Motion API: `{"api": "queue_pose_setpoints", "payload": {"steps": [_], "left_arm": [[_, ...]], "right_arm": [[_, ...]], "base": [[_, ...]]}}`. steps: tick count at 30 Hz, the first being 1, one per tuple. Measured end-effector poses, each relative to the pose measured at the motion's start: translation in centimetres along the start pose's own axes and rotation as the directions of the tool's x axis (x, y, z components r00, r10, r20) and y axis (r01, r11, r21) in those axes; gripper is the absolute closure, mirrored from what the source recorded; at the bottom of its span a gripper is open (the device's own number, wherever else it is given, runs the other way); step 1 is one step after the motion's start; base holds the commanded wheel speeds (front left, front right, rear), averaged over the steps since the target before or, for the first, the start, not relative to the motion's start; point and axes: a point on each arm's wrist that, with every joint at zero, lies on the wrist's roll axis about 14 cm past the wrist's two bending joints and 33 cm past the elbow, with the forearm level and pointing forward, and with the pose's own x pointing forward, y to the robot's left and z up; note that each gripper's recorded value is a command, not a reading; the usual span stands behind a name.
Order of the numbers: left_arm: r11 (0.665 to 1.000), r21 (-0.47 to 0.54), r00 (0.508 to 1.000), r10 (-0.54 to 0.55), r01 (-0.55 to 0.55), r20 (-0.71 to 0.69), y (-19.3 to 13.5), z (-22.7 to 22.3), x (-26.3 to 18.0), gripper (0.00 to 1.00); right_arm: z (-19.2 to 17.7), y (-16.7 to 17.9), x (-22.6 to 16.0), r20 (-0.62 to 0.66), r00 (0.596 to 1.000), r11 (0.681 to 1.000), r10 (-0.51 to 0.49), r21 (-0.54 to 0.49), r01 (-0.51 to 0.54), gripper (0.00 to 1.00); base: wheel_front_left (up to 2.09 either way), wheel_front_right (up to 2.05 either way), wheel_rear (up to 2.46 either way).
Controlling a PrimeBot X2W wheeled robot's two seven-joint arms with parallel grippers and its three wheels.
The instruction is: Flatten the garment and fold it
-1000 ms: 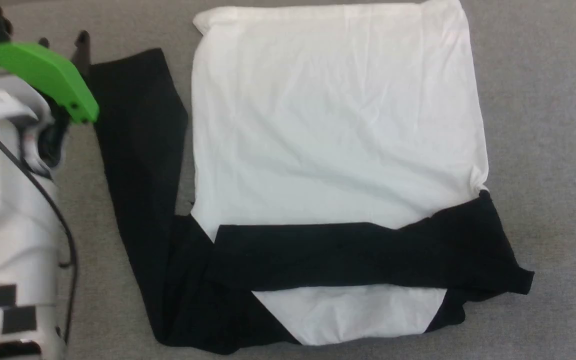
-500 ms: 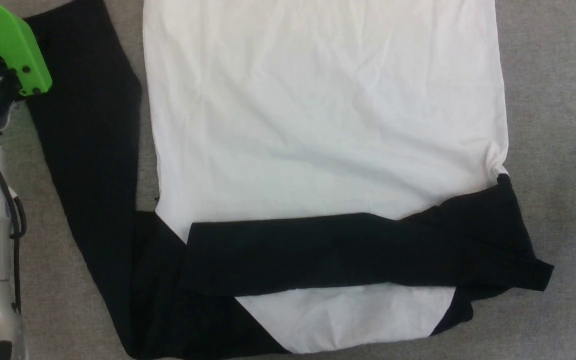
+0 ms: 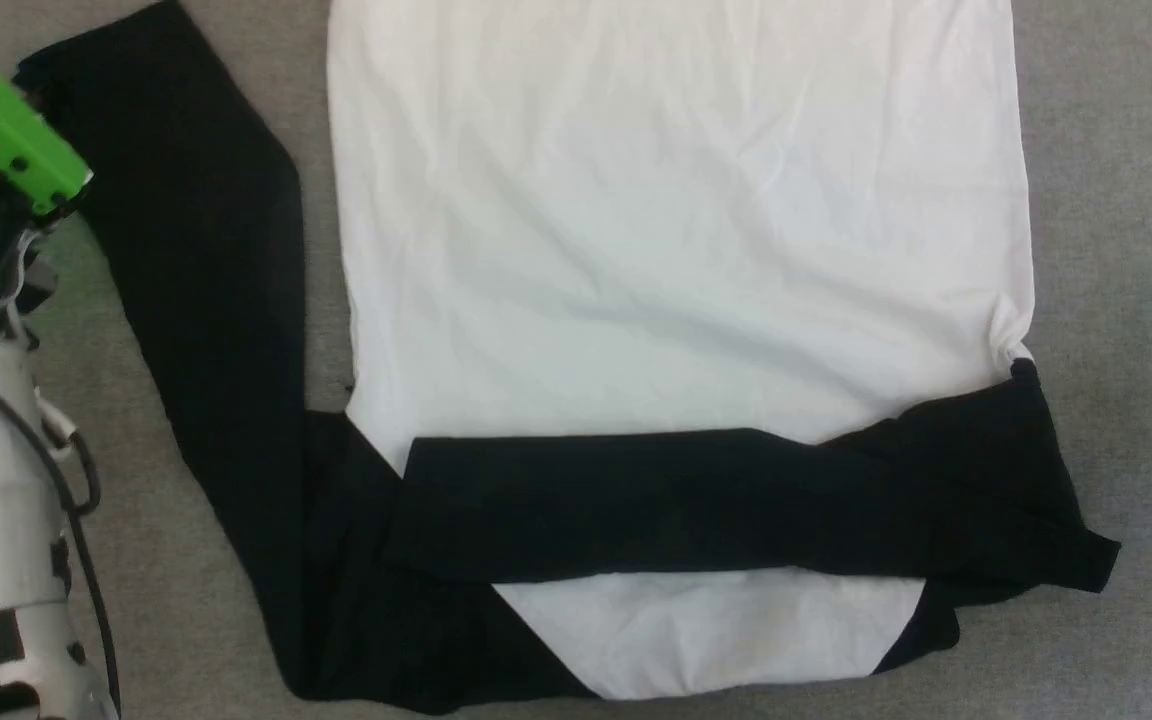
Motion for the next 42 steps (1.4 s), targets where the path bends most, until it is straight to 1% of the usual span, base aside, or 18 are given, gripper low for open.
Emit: {"api": "queue_pose_setpoints", "payload": {"steps": [5,9,12,19,23,25,28,30,32,33,35,37,38,40,42], "left_arm": [[0.995,-0.102,0.982,0.031,-0.012,0.185,2.9,3.6,-3.7,1.00],[0.987,-0.150,0.957,0.097,-0.058,0.273,6.8,5.1,-7.4,1.00],[0.979,-0.190,0.937,0.136,-0.077,0.323,9.2,6.0,-10.0,1.00],[0.966,-0.231,0.893,0.203,-0.116,0.401,13.0,6.5,-15.7,1.00],[0.951,-0.264,0.880,0.262,-0.164,0.397,15.4,5.4,-18.4,1.00],[0.945,-0.275,0.873,0.279,-0.176,0.401,16.1,5.1,-19.5,1.00],[0.946,-0.280,0.864,0.277,-0.166,0.421,16.2,5.3,-20.8,1.00],[0.955,-0.259,0.856,0.253,-0.146,0.451,15.7,5.9,-21.6,1.00],[0.972,-0.213,0.848,0.197,-0.103,0.491,14.1,6.7,-22.3,1.00],[0.983,-0.165,0.845,0.154,-0.079,0.511,12.7,7.0,-22.6,1.00],[0.995,-0.097,0.843,0.085,-0.039,0.532,10.4,7.2,-22.9,1.00],[0.999,-0.037,0.844,0.007,0.016,0.537,7.6,7.1,-23.0,1.00],[0.999,0.009,0.846,-0.046,0.048,0.531,5.7,6.8,-22.9,1.00],[0.988,0.059,0.844,-0.152,0.142,0.514,1.6,6.0,-22.8,1.00],[0.961,0.120,0.842,-0.276,0.249,0.464,-3.4,4.2,-22.6,1.00]], "right_arm": [[1.3,0.7,-0.3,0.027,1.000,1.000,0.016,0.023,-0.017,0.00],[2.2,1.2,-1.0,0.041,0.999,0.999,0.028,0.040,-0.030,0.00],[2.9,1.7,-1.5,0.052,0.998,0.998,0.043,0.053,-0.046,0.00],[4.5,3.0,-2.7,0.080,0.994,0.992,0.081,0.090,-0.088,0.00],[5.3,3.3,-3.6,0.094,0.991,0.990,0.090,0.102,-0.100,0.00],[5.8,3.4,-3.9,0.105,0.990,0.989,0.094,0.104,-0.105,0.00],[6.3,3.4,-4.4,0.116,0.989,0.988,0.097,0.106,-0.110,0.00],[6.6,3.5,-4.6,0.120,0.988,0.988,0.101,0.107,-0.114,0.00],[6.8,3.5,-4.9,0.126,0.987,0.987,0.104,0.109,-0.117,0.00],[7.0,3.6,-5.0,0.130,0.986,0.987,0.105,0.111,-0.120,0.00],[7.3,3.5,-5.3,0.135,0.985,0.986,0.105,0.115,-0.121,0.00],[7.3,3.4,-5.5,0.135,0.986,0.986,0.103,0.118,-0.119,0.00],[7.2,3.3,-5.7,0.131,0.986,0.986,0.101,0.118,-0.117,0.00],[7.1,3.1,-5.8,0.128,0.987,0.987,0.097,0.119,-0.113,0.00],[7.1,3.1,-5.9,0.130,0.987,0.986,0.096,0.120,-0.111,0.00]], "base": [[0.00,0.00,0.00],[0.00,0.00,0.00],[0.00,0.00,0.00],[0.00,0.00,0.00],[0.00,0.00,0.00],[0.00,0.00,0.00],[0.00,0.00,0.00],[0.00,0.00,0.00],[0.00,0.00,0.00],[0.00,0.00,0.00],[0.00,0.00,0.00],[0.00,0.00,0.00],[0.00,0.00,0.00],[0.00,0.00,0.00],[0.00,0.00,0.00]]}}
